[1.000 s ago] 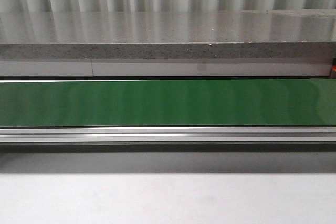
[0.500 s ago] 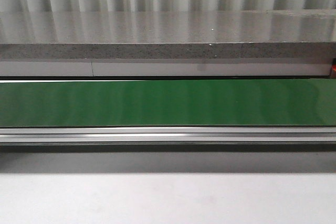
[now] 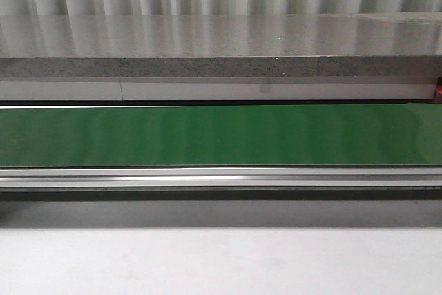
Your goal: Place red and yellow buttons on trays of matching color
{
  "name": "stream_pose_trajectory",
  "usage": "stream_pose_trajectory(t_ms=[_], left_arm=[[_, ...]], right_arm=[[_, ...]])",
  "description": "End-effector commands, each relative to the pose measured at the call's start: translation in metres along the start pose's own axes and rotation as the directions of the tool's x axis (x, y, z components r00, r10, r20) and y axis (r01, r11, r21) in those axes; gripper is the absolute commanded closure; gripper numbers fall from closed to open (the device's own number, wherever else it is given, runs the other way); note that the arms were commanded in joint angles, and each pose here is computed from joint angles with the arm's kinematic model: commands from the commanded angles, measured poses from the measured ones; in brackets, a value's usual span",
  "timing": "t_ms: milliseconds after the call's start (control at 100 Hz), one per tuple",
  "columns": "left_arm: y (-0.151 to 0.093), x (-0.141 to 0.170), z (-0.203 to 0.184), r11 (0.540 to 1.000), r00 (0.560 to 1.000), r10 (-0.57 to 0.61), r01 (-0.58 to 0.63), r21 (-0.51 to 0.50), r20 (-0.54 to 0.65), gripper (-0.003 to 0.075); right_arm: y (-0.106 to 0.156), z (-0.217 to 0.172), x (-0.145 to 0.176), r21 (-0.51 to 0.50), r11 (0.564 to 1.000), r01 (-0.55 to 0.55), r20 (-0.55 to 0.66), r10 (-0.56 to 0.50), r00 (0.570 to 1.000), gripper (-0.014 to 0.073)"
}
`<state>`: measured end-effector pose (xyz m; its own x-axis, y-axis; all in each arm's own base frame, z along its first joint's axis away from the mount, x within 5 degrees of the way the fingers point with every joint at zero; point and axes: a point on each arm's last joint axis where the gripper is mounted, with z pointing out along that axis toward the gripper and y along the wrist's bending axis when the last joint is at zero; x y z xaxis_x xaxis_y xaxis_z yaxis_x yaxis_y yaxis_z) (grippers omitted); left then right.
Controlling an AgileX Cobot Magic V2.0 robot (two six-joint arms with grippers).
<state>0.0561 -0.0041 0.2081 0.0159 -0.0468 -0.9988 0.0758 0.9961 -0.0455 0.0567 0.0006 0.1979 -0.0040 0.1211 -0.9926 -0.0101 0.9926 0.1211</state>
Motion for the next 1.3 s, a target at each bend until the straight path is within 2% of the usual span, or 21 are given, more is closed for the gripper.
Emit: stream_pose_trajectory(t_ms=[0, 1290], left_arm=[[-0.0002, -0.0003, -0.0010, 1.000, 0.996, -0.012, 0.012, 0.007, 0.086, 0.0740], [-0.0001, 0.0040, -0.0011, 1.000, 0.995, -0.016, 0.015, 0.008, 0.095, 0.0740]], right_arm=[[0.0011, -0.0015, -0.0078, -0.013, 1.000, 0.010, 0.095, -0.009, 0.995, 0.0662], [0.0011, -0.0015, -0.0078, -0.013, 1.000, 0.010, 0.095, -0.009, 0.995, 0.0662]])
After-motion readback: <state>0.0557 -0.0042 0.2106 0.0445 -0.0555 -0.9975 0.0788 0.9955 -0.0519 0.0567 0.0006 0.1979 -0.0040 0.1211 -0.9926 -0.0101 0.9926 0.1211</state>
